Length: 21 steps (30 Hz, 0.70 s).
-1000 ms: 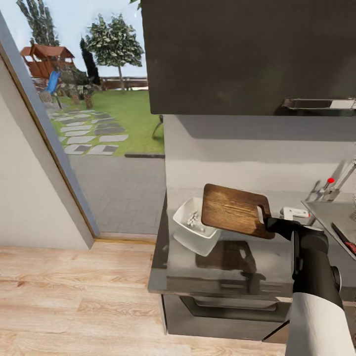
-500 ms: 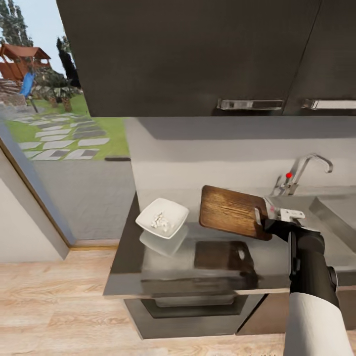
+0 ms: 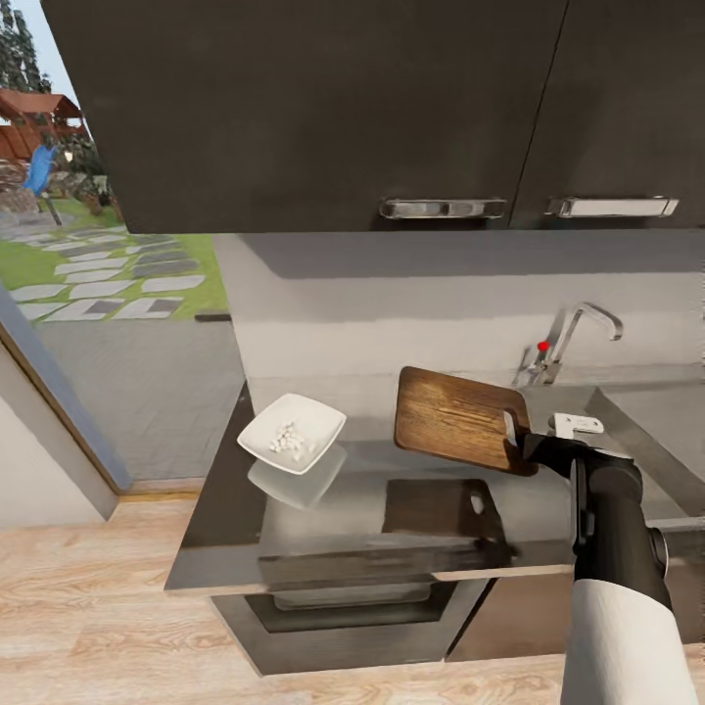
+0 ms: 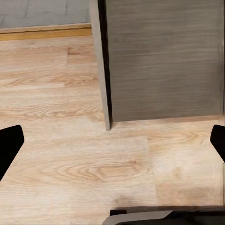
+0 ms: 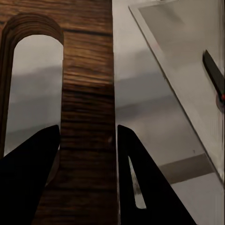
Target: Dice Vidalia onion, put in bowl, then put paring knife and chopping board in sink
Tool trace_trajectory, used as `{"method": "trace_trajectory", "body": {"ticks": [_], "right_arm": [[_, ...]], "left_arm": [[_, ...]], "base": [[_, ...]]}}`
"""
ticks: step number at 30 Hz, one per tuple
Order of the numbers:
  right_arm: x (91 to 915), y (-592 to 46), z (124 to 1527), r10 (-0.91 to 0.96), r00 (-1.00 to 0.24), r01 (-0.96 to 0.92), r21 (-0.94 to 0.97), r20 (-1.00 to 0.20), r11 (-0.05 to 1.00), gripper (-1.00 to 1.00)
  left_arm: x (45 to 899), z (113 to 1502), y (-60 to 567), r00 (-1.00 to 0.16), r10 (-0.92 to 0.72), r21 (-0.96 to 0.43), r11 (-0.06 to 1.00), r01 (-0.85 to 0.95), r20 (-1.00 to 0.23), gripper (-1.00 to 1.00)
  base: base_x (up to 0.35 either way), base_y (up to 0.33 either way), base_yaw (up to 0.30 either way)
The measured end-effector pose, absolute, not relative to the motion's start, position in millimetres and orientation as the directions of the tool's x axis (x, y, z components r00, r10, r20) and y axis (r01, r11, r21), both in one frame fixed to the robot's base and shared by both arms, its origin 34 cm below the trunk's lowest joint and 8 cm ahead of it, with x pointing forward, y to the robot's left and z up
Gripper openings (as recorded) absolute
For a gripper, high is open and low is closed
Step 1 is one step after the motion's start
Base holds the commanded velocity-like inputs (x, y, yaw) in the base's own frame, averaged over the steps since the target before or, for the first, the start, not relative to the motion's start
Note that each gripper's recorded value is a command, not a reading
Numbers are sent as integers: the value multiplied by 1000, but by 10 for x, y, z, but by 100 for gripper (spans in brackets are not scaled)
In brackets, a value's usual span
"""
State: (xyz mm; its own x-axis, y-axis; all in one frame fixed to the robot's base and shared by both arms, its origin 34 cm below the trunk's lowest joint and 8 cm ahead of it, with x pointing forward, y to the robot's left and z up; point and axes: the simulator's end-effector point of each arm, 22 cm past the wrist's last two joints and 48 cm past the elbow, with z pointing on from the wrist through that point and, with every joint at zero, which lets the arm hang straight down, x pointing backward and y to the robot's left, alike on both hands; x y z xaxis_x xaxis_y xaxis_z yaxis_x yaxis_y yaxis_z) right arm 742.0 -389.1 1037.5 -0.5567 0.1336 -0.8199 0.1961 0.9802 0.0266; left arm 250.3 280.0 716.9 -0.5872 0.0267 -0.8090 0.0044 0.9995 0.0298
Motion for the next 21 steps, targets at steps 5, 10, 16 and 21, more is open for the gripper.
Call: {"method": "trace_trajectory", "body": {"ticks": [5,10,16,21], "right_arm": [[7418,-3891,10364,133,-559,196,25,-818,980,-100],[7419,-3880,10361,134,-560,195,27,-818,980,-100],[7422,-3857,10348,134,-562,192,28,-816,981,-100],[7422,-3841,10329,134,-565,191,30,-814,981,-100]], "left_arm": [[2503,7169,2800,-587,27,30,1000,4,-809,100],[2503,7169,2801,-587,27,30,1000,4,-809,100],[2503,7169,2799,-587,27,30,1000,4,-809,100],[2503,7169,2803,-587,26,31,1000,3,-809,100]], "base": [[0,-310,0],[0,-319,0],[0,-319,0],[0,-319,0]]}}
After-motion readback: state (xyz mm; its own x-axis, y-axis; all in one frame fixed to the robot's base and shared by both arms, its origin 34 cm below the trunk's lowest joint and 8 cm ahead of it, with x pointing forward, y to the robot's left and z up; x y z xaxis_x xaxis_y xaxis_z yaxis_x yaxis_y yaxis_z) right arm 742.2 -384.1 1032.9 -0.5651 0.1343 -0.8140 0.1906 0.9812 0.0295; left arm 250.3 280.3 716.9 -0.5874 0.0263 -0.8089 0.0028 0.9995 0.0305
